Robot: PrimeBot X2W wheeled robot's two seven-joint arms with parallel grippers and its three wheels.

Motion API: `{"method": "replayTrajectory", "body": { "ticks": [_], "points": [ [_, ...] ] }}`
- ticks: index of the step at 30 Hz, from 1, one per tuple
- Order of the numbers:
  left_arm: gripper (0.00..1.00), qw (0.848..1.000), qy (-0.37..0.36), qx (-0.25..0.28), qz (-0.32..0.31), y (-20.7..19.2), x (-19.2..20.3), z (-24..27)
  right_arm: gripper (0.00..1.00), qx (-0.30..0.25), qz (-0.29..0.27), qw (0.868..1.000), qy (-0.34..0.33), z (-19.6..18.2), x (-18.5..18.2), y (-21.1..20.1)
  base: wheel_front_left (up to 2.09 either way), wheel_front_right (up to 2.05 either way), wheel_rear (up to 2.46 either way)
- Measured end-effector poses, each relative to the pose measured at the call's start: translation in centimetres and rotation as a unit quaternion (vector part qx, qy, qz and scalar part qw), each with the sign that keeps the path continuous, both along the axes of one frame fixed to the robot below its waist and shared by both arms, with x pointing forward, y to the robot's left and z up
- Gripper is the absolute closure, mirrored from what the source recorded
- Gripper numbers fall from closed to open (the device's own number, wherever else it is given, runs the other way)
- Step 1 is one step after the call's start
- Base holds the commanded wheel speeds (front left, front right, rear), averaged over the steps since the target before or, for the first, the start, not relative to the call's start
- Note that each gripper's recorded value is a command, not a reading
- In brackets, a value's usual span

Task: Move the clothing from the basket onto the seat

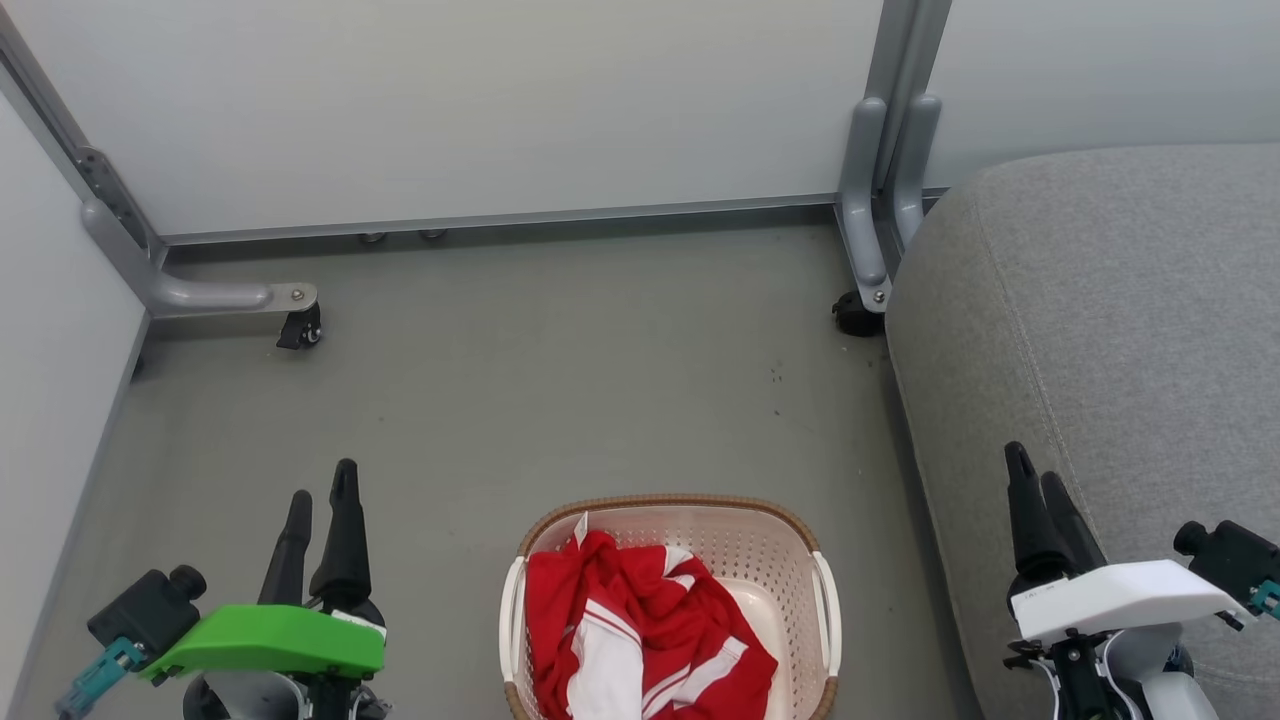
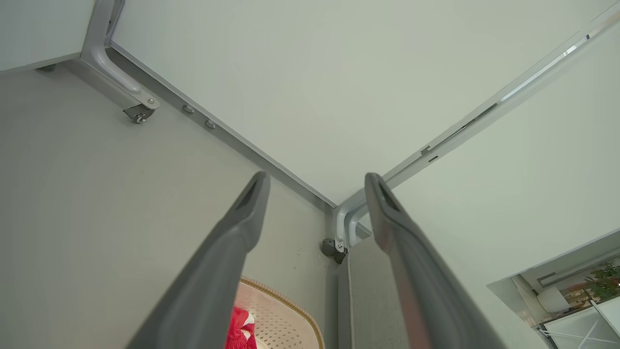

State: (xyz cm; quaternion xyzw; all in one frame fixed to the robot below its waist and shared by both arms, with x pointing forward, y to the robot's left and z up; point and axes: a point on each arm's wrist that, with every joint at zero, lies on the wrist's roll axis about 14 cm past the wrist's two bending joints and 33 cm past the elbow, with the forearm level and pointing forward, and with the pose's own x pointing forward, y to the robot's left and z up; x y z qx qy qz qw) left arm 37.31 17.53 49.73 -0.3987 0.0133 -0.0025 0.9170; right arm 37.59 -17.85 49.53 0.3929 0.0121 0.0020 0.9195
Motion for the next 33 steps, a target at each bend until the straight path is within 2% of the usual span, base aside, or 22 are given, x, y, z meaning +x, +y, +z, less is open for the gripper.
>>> {"method": "replayTrajectory", "body": {
  "ticks": [16, 33],
  "points": [
    [0.00, 0.994, -0.026, 0.102, -0.011, -0.9, -0.2, 1.0, 0.00, -0.098, 0.008, 0.995, -0.030, 1.2, -0.1, 0.6, 0.00, 0.00, 0.00],
    [0.00, 0.980, -0.060, 0.189, -0.022, -1.9, -0.5, 2.2, 0.00, -0.181, 0.013, 0.981, -0.065, 2.7, 0.2, 1.1, 0.00, 0.00, 0.00]
  ]
}}
